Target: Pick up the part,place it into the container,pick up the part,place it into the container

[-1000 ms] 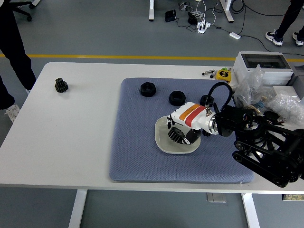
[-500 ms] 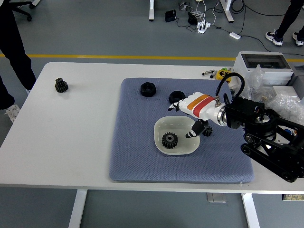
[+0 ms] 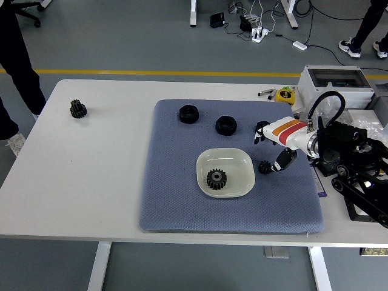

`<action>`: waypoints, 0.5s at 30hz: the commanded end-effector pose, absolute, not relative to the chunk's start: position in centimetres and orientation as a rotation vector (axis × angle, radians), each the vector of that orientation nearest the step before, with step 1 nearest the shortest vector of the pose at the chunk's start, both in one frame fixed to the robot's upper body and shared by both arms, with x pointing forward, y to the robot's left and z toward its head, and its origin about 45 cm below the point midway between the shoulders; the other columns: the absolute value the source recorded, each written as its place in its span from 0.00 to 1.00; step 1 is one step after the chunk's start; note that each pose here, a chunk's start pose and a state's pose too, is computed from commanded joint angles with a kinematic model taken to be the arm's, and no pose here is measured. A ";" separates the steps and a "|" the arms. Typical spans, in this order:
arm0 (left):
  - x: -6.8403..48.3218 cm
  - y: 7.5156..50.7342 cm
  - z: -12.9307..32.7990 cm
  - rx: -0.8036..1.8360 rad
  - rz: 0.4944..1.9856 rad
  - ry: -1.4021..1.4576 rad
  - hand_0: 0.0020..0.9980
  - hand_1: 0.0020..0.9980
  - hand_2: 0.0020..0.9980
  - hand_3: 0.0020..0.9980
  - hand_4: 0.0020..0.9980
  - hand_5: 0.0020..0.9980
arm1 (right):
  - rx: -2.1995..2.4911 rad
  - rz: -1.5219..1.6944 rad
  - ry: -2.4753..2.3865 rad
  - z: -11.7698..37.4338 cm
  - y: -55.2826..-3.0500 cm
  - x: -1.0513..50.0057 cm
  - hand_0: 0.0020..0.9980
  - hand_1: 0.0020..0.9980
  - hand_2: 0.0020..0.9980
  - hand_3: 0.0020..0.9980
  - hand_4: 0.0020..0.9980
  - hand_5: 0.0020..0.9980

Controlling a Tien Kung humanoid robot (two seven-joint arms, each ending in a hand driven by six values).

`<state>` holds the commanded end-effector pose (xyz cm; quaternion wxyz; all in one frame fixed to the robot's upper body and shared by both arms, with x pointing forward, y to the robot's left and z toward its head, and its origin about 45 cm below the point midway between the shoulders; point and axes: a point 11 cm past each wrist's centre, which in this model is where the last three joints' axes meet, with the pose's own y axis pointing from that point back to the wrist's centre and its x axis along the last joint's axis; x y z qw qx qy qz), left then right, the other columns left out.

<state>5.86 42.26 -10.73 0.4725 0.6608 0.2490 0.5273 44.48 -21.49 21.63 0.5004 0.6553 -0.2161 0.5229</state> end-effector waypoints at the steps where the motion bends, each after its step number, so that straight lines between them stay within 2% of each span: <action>1: 5.8 42.2 -10.7 1.618 1.289 0.609 0.65 0.66 0.61 0.55 0.59 0.48 | 1.585 1.255 -0.519 21.3 -21.6 44.5 0.33 0.50 0.68 0.69 1.00 0.19; 11: 5.8 41.9 -10.8 1.618 1.275 0.609 0.65 0.66 0.61 0.55 0.59 0.48 | 1.636 1.182 -0.583 19.5 -21.8 44.7 0.32 0.49 0.66 0.66 0.99 0.18; 12: 5.8 41.9 -10.9 1.617 1.277 0.611 0.65 0.66 0.61 0.55 0.59 0.48 | 1.641 1.179 -0.587 19.4 -21.7 44.7 0.32 0.48 0.63 0.63 0.96 0.17; 15: 5.9 41.9 -10.8 1.617 1.275 0.609 0.65 0.66 0.61 0.55 0.59 0.48 | 1.653 1.177 -0.591 19.3 -21.3 44.7 0.32 0.48 0.63 0.63 0.96 0.17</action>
